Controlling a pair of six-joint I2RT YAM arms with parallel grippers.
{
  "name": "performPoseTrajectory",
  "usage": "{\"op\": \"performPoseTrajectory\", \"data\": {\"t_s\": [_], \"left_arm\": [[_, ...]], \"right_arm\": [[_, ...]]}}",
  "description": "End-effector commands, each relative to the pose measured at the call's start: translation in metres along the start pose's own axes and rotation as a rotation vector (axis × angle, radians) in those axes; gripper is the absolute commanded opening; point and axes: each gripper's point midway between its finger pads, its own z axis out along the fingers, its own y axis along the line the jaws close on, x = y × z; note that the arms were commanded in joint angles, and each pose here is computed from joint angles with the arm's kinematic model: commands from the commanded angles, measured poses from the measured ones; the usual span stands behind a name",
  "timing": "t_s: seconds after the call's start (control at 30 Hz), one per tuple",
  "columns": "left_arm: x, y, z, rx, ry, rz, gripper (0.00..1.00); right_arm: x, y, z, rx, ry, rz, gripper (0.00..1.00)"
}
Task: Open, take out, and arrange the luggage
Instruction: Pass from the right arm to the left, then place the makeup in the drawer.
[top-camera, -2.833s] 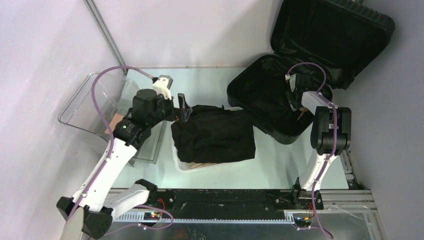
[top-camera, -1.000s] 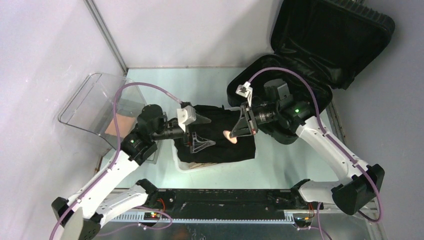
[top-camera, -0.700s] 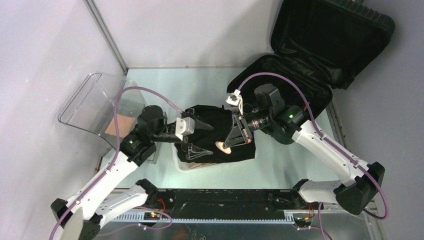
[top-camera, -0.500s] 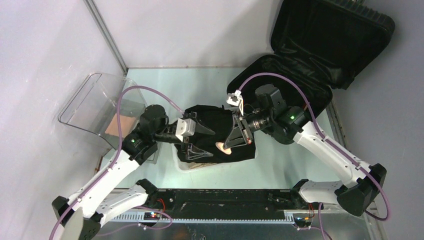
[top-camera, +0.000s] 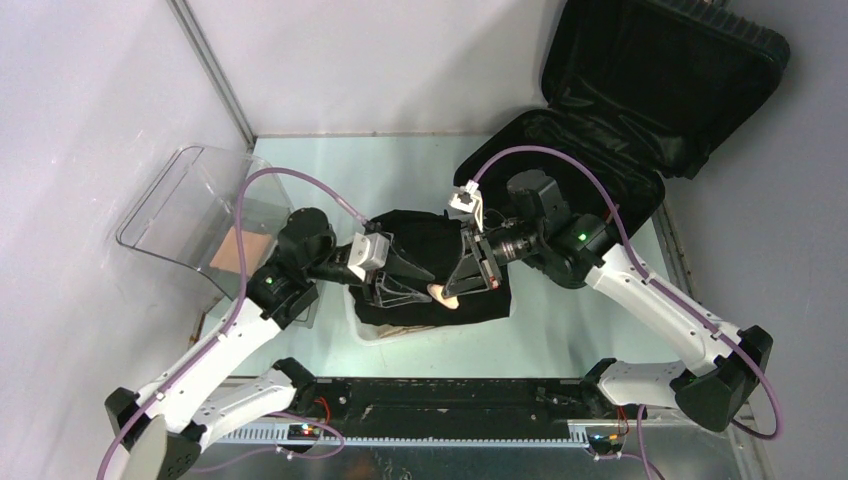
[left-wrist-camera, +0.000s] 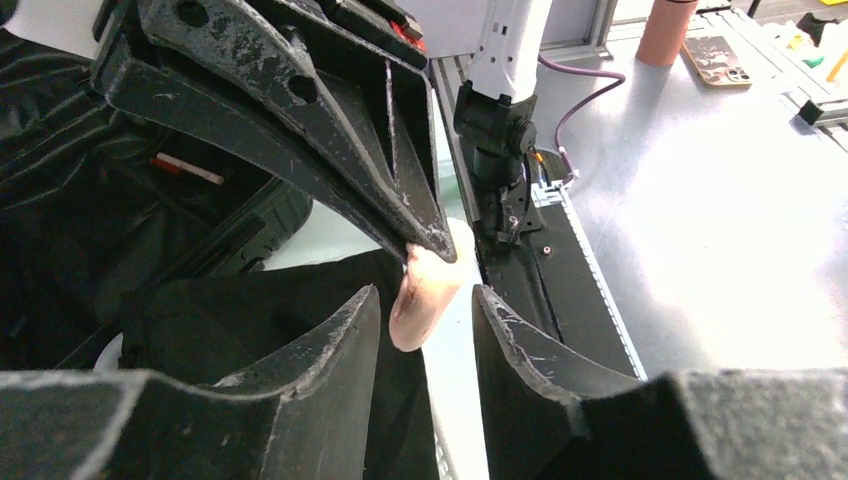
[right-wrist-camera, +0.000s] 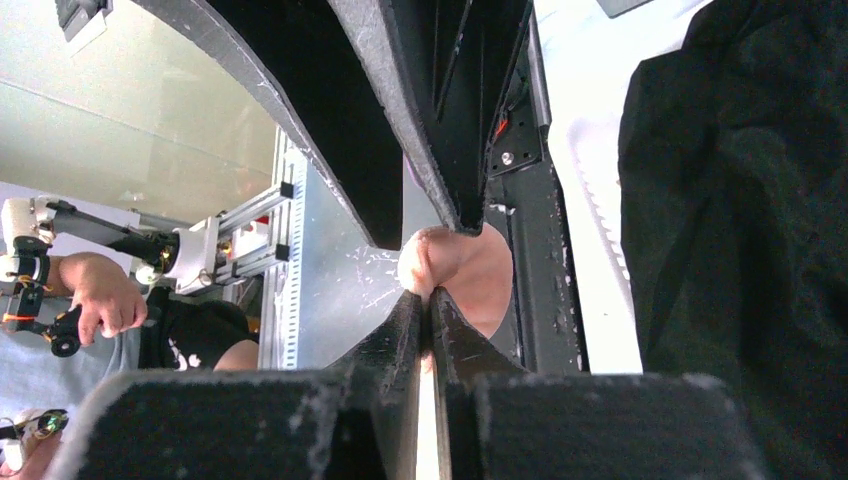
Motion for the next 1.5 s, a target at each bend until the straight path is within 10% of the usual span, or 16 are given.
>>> {"op": "performPoseTrajectory", "data": {"t_s": [0.0,0.23,0.37,0.83,1.13,1.47], "left_arm": [[-0.003,-0.005,0.004,0.047,-0.021,-0.01,0.45],[0.002,-0.007,0.004,0.063,-0.008,-0.021,0.38],[0.004,-0.006,0.005,0.065,0.007,-0.024,0.05],[0.031,0.057,-0.044,-0.485,0.24,-0.063,0.0],[0.062,0.12,-0.169,-1.331,0.51,-0.231,0.0],[0.136,0.108,-0.266,-1.705,0.712,-0.494,0.0]], "right_arm": [[-0.013,0.007,-0.001,0.0,-0.045,-0.04,0.08],[-0.012,0.005,-0.001,0.008,-0.043,-0.028,0.08],[-0.013,0.004,-0.002,0.017,-0.051,-0.028,0.12],[-0.044,-0.039,-0.066,0.426,-0.283,-0.068,0.99],[-0.042,-0.055,-0.09,0.546,-0.323,-0.052,1.0],[-0.031,-0.059,-0.097,0.58,-0.306,-0.047,1.0]]}}
